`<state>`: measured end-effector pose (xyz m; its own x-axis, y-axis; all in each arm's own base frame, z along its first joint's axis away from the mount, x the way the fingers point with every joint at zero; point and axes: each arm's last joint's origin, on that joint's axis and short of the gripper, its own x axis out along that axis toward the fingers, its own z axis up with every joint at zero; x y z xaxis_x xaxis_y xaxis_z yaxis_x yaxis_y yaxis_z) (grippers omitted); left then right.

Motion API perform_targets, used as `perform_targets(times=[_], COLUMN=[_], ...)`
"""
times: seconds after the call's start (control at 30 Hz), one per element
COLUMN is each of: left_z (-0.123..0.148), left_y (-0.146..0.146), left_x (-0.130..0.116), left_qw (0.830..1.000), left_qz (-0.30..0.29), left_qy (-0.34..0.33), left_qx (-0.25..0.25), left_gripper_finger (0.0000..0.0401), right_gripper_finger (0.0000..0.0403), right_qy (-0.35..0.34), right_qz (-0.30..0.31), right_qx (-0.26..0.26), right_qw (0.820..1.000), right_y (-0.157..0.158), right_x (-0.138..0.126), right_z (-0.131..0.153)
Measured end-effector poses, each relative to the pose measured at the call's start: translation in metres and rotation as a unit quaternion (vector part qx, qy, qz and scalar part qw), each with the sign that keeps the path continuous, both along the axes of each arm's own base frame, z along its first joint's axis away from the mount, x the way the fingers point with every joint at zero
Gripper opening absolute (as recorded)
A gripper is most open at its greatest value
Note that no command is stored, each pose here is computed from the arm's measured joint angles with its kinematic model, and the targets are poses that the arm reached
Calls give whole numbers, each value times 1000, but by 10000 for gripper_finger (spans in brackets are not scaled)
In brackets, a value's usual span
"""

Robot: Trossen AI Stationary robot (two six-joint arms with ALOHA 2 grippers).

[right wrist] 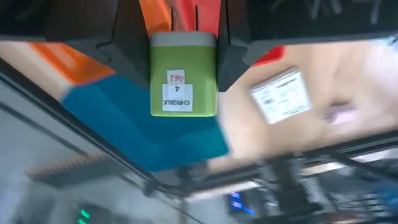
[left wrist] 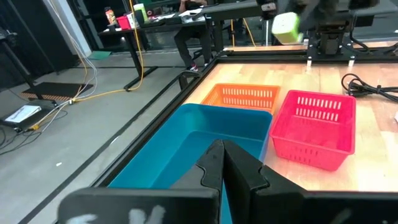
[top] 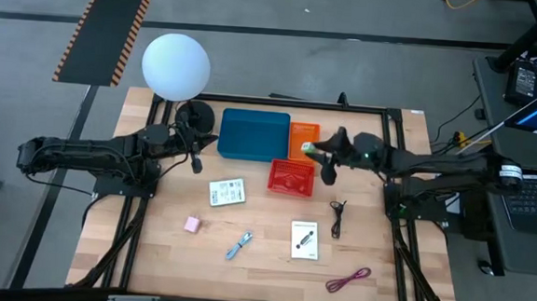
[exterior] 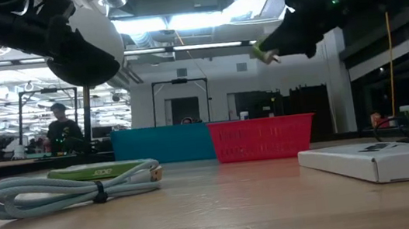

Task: Pick and place items into bin
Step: Put the green charger adapter into the red bin

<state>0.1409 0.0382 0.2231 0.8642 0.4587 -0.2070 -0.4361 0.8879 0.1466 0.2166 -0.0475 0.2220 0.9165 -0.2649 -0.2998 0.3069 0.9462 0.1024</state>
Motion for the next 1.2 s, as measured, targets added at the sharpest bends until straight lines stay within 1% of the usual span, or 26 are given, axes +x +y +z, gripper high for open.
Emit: perform_targets(times=[0.07,0.13,0.3,0.4,0.47,0.6,0.67,0.87,1.03,1.2], left_z=[0,0,0,0,2,6,8,10,6,2], left_y=[0,0,0,-1,-2,-4,-4,-2,0,4], left_x=[0,0,0,0,1,4,6,16,33,53], left_qw=[1000,1000,1000,1000,999,996,995,991,987,983], left_qz=[-1,-1,-2,-13,-37,-80,-92,-103,-131,-128], left_qy=[0,0,0,2,-4,-27,-33,-46,-60,-98], left_qx=[0,0,0,8,17,21,36,72,75,90], left_gripper_finger=[4,4,4,4,4,4,4,4,4,4], right_gripper_finger=[119,119,119,119,119,119,119,119,119,119], right_qy=[-35,-67,-130,-137,-139,-149,-156,-165,-167,-169], right_qz=[17,24,35,46,47,51,58,60,60,60], right_qx=[-10,-32,-100,-119,-129,-133,-134,-146,-152,-153], right_qw=[999,997,986,982,981,979,977,974,972,972], right_y=[3,5,9,10,11,11,11,11,11,11], right_x=[-1,-5,-17,-22,-23,-22,-22,-23,-23,-23], right_z=[-6,-12,-21,-27,-27,-24,-23,-21,-20,-20])
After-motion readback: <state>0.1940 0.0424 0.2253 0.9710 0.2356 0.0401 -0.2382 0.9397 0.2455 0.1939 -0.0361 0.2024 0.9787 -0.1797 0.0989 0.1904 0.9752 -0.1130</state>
